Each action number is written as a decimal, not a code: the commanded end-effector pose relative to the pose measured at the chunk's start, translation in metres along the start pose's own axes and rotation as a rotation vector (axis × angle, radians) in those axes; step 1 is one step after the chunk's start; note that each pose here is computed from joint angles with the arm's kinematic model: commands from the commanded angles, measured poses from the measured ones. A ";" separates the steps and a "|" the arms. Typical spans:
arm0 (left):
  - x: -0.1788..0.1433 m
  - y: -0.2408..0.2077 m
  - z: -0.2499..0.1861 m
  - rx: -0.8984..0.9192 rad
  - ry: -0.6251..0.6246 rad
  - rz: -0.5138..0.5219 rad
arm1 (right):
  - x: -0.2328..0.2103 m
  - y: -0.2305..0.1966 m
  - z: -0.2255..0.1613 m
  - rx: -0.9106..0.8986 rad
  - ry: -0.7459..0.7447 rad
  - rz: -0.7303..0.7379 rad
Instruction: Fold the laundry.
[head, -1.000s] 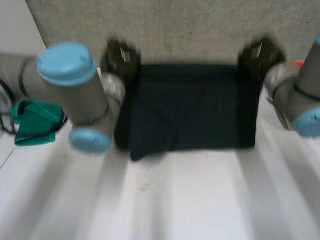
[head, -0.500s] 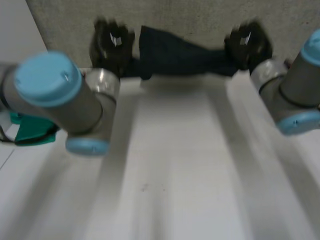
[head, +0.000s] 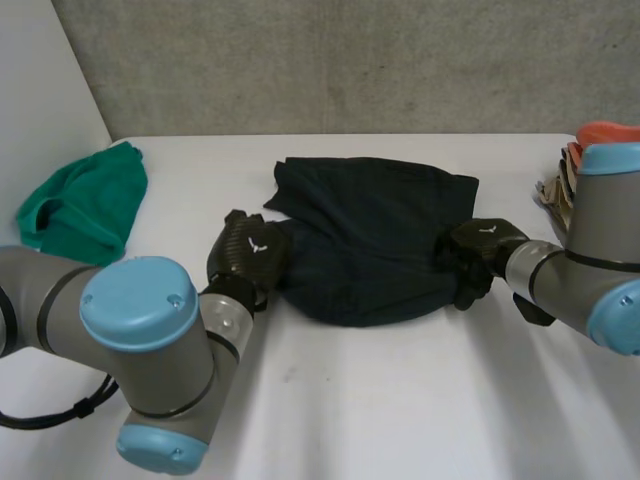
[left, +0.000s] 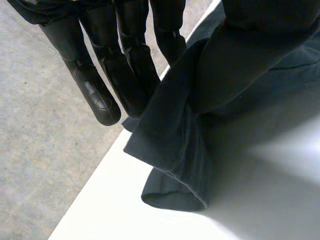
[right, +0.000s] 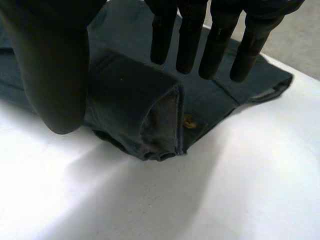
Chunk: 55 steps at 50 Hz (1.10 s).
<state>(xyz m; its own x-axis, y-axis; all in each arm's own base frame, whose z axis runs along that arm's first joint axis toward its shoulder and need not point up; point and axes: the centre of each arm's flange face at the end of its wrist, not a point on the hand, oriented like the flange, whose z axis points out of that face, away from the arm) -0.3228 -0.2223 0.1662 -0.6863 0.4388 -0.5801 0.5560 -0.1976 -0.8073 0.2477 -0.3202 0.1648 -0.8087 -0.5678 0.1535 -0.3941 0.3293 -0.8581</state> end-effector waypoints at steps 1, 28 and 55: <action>-0.014 -0.011 0.013 0.022 -0.037 -0.019 | 0.012 0.000 -0.034 0.030 0.045 0.034; -0.029 -0.030 0.057 -0.009 -0.036 -0.119 | -0.041 0.060 -0.057 0.091 0.065 -0.083; -0.034 -0.012 -0.092 -0.334 0.191 -0.044 | -0.037 0.013 -0.089 -0.007 0.037 -0.456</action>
<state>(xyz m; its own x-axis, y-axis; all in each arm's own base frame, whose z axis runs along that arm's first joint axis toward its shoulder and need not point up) -0.3001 -0.2110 0.2006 -0.6902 0.5388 -0.4831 0.5963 0.0452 -0.8015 0.2410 -0.2539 0.1782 -0.7146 -0.5200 0.4679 -0.5638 0.0321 -0.8253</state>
